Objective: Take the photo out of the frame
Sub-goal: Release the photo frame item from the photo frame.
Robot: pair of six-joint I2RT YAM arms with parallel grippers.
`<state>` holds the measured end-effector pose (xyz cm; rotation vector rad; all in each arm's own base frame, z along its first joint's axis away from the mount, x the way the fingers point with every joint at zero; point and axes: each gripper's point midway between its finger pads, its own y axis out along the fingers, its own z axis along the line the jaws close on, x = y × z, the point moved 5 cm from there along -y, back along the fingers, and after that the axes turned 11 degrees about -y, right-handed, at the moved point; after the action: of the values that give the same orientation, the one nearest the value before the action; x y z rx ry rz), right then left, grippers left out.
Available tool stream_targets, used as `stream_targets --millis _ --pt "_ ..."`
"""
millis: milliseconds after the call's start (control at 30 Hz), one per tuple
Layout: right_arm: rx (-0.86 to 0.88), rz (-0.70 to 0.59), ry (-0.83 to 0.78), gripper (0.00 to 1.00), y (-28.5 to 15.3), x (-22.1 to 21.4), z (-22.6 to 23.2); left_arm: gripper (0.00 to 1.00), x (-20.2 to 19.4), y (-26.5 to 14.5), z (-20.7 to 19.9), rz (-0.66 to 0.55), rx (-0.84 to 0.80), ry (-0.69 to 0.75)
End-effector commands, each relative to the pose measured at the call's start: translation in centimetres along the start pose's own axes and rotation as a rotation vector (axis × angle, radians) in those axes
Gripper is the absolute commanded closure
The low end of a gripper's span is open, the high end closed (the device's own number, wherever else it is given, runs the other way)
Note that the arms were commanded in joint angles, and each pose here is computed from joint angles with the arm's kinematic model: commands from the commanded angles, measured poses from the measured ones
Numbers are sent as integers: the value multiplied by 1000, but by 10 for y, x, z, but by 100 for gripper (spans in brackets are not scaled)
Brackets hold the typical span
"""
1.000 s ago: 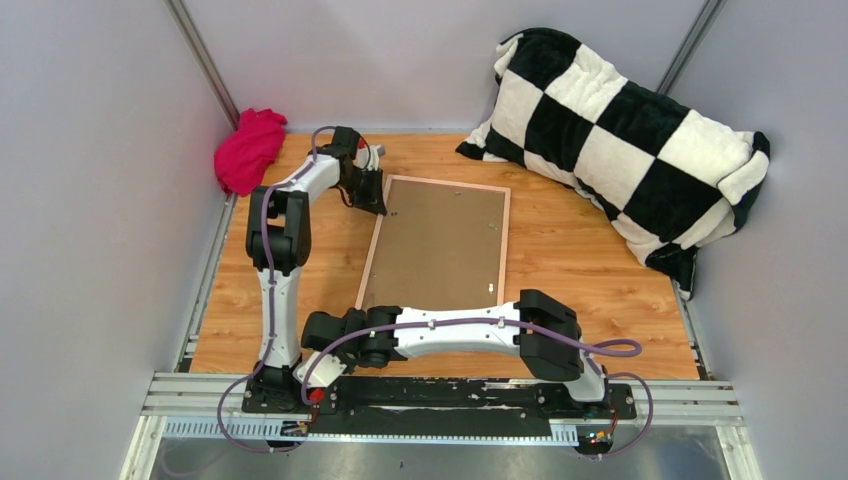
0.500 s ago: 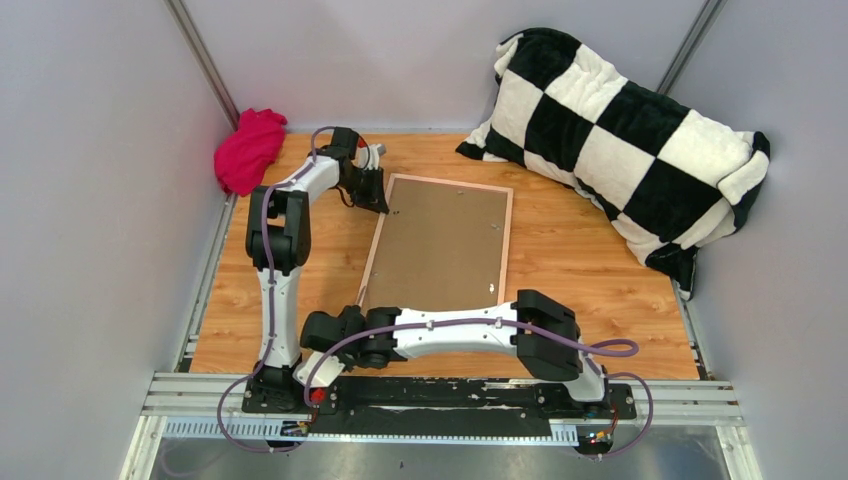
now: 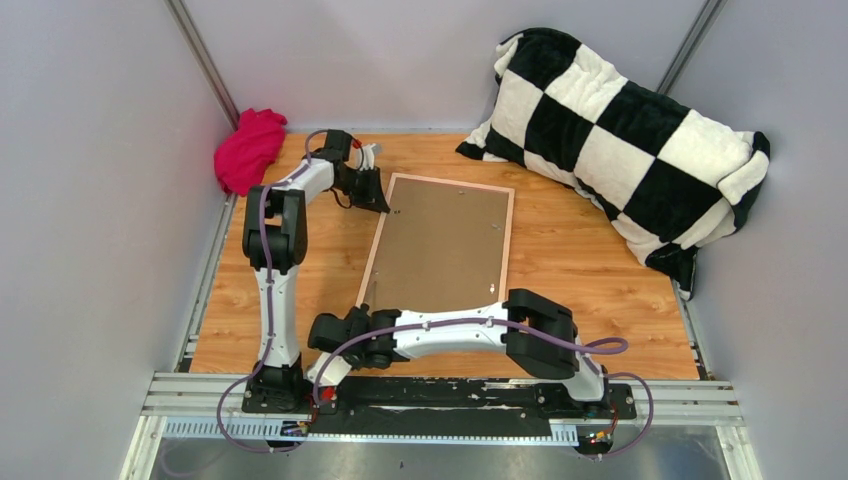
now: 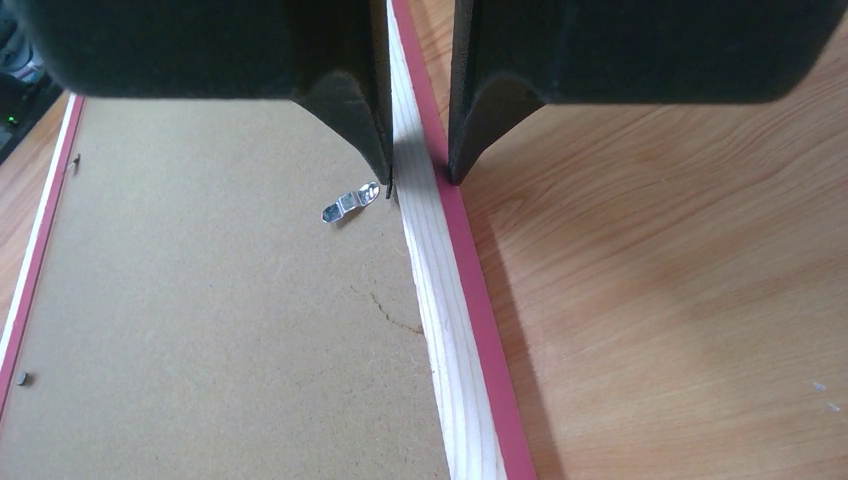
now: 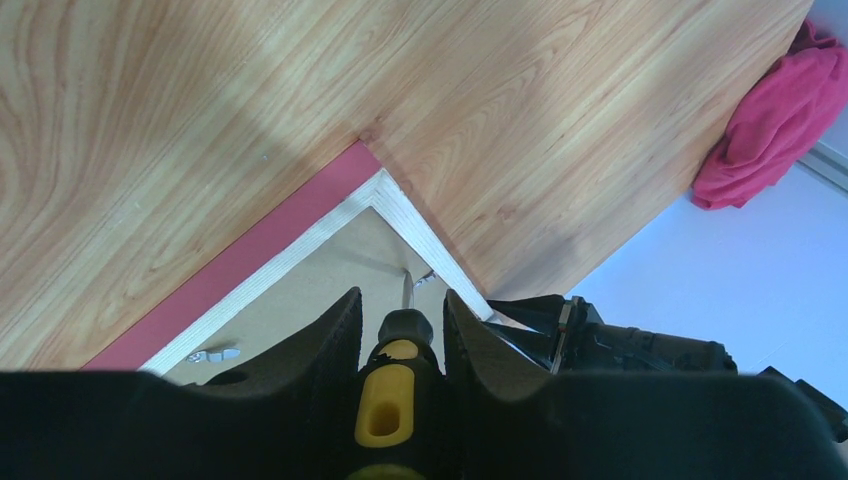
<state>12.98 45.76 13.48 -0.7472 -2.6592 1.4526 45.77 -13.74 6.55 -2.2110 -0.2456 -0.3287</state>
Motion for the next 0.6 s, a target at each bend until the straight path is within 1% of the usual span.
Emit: stream_targets --millis 0,333,567 --pt "-3 18 7 100 8 -6 2 100 -23 26 30 66 49 -37" --pt "-18 21 -9 100 20 -6 -4 100 -24 28 31 71 49 -46" --pt "-42 4 25 100 20 -8 -12 100 -24 29 31 72 47 -51"
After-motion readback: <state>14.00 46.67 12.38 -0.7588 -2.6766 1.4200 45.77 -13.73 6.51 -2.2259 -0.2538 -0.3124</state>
